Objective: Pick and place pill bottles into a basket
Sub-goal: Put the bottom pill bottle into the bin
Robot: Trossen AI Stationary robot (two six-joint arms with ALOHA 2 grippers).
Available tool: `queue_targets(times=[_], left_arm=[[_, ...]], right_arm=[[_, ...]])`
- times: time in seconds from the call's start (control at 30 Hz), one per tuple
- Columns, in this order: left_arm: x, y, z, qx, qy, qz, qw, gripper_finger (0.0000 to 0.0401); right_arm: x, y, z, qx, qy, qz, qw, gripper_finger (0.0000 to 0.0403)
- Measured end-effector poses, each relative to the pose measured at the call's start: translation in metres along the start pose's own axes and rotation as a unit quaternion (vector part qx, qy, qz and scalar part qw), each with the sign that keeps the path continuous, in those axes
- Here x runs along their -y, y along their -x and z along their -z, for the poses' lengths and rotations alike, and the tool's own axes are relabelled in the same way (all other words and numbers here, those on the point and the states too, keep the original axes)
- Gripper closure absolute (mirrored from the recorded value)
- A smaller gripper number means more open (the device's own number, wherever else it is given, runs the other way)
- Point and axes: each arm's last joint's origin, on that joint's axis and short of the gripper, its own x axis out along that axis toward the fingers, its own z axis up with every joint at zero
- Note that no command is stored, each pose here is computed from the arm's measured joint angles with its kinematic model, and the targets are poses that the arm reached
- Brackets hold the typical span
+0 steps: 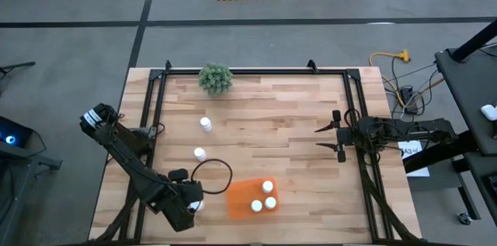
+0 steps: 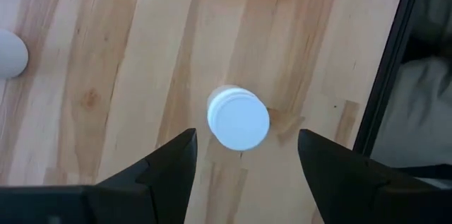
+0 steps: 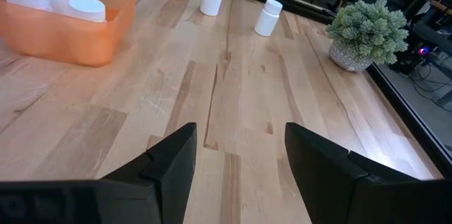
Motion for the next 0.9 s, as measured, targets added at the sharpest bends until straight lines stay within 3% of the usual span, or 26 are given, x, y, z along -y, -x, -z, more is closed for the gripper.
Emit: queue_targets(times=[0.4, 0.9], left_arm=[[-0.005, -0.007, 0.003, -0.008, -0.005, -0.012, 1.000, 0.0078], [-0.006, -0.019, 0.002, -0.003, 0.006, 0.004, 1.000, 0.0074]], right_arm=[[0.000, 0.000, 0.000, 0.000, 0.000, 0.000, 1.000, 0.0197], [0.000, 0.000, 0.000, 0.000, 0.000, 0.000, 1.000, 0.0197]])
